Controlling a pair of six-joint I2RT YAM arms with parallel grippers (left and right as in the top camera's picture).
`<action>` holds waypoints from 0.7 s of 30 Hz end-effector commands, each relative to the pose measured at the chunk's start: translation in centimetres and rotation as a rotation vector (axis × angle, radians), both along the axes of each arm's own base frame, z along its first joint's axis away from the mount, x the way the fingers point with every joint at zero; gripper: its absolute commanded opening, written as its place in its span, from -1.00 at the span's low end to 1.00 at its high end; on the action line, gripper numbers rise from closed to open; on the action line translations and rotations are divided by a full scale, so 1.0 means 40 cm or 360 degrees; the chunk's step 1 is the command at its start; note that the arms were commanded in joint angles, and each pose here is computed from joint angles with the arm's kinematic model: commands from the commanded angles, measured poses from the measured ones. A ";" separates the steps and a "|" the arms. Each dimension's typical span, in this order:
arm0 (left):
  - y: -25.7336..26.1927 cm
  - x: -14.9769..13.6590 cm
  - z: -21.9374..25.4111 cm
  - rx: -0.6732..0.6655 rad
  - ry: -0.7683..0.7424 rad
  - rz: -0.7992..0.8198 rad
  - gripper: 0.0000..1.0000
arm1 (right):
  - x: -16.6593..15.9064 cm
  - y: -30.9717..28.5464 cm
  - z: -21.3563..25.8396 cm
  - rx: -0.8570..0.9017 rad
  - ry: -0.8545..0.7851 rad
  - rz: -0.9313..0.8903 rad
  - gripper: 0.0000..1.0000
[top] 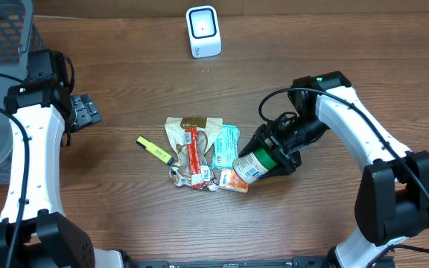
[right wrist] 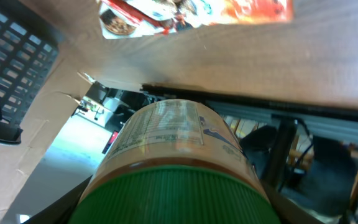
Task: Scan the item barcode
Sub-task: 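Lift the green-lidded jar with the right gripper toward the scanner, then hold the jar label in front of the white scanner with right gripper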
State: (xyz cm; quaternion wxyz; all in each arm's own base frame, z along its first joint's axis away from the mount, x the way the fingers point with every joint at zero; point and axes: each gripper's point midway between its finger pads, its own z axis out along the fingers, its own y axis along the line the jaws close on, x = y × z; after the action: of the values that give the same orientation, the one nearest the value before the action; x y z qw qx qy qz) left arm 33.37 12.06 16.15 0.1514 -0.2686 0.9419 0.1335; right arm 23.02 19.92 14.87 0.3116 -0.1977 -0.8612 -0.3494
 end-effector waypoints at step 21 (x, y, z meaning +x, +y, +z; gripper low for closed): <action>0.001 0.007 0.026 0.0021 -0.0038 -0.0029 1.00 | 0.354 -0.074 0.041 -0.0399 -0.1250 0.0145 -0.53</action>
State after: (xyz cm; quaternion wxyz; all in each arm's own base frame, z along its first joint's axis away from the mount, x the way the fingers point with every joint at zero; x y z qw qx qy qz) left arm 33.38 12.05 16.16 0.1516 -0.2682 0.9419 0.1335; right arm 34.39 16.85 11.86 0.0202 -0.0916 -0.9599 -0.2643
